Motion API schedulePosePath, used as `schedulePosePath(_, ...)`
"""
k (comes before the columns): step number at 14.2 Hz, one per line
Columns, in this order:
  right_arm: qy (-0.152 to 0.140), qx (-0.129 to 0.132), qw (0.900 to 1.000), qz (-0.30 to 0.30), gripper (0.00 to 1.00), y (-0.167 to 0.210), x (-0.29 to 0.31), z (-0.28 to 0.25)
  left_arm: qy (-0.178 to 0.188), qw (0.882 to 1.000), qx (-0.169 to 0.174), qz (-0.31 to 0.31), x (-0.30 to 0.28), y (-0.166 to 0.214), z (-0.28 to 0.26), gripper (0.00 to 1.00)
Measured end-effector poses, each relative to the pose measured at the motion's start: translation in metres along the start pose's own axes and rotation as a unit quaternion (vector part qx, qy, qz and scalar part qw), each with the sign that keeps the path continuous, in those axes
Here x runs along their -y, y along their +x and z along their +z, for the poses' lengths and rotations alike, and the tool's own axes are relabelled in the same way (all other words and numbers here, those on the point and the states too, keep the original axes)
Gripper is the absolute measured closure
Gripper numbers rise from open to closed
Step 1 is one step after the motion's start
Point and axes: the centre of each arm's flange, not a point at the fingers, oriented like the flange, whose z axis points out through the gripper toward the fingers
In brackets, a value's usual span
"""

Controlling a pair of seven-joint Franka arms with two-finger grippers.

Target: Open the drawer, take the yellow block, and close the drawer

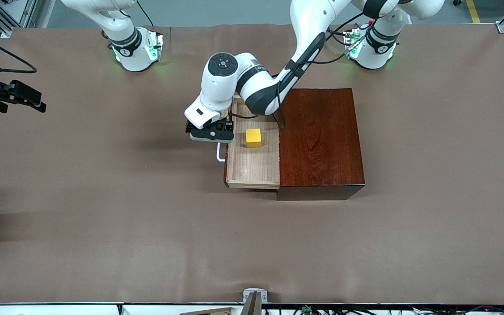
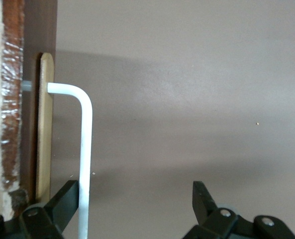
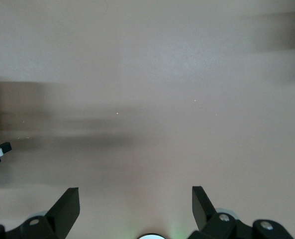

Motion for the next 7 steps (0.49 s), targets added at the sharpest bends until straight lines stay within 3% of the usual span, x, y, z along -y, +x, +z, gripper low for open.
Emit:
schedulePosePath(4, 0.0, 0.005, 1.0, -0.003, 0.0, 0.004, 0.005, 0.006, -0.009, 0.999, 0.012, -0.033, -0.02, -0.01, -0.044, 0.0)
schedulePosePath(7, 0.0, 0.012, 1.0, 0.012, 0.0, 0.007, 0.024, 0.013, 0.011, 0.999, 0.015, -0.041, -0.016, -0.001, -0.098, 0.0)
